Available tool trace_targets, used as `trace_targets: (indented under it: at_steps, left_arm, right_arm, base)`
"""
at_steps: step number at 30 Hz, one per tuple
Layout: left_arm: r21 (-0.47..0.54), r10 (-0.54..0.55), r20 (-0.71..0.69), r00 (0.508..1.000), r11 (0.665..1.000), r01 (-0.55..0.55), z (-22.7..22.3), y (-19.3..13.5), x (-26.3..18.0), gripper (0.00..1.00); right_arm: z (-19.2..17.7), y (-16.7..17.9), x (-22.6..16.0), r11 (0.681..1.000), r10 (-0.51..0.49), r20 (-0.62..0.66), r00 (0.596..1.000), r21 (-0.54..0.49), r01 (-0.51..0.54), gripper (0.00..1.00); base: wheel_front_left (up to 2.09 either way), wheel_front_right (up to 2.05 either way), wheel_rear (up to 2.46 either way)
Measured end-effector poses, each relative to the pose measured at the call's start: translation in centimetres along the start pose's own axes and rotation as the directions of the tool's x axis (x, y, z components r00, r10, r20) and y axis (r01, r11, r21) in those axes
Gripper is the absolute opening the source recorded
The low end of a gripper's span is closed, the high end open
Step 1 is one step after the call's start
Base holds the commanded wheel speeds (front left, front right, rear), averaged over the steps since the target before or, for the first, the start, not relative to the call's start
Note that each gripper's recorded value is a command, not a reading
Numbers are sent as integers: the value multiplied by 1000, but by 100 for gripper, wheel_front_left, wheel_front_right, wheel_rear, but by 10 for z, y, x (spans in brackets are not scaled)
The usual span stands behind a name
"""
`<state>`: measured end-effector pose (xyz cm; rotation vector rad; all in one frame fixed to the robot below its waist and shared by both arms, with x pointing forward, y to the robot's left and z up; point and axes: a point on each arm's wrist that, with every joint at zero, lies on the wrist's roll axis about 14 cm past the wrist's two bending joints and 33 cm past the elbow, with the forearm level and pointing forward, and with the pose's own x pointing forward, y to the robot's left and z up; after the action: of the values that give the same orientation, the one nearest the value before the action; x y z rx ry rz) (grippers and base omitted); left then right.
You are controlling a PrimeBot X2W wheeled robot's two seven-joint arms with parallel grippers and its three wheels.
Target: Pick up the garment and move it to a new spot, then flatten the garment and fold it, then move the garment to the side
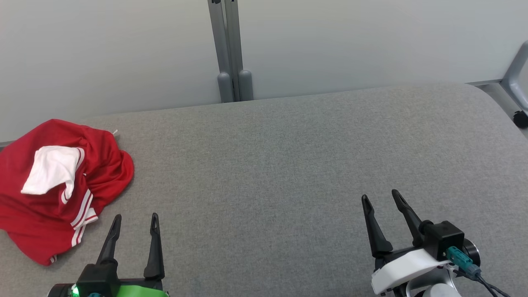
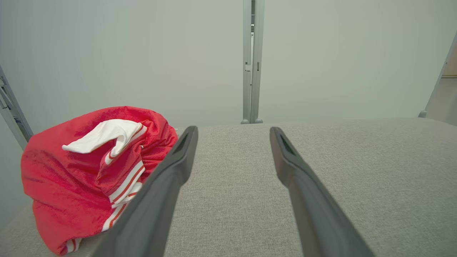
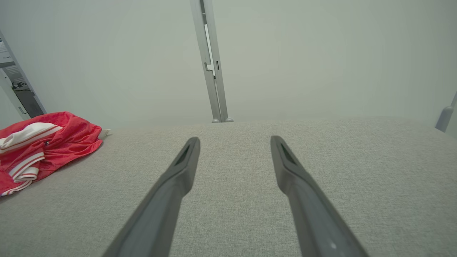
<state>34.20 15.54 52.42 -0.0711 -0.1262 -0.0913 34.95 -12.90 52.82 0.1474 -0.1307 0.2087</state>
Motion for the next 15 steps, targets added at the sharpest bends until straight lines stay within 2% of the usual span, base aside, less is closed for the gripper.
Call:
trace_targets:
  at_steps: [15]
  left_arm:
    - [92, -12, 5, 1000, 996, 11, -2, -1, -3, 100]
  right_arm:
    - [1, 8, 1, 997, 37, 11, 999, -74, -36, 100]
  base:
    - [0, 0, 0]
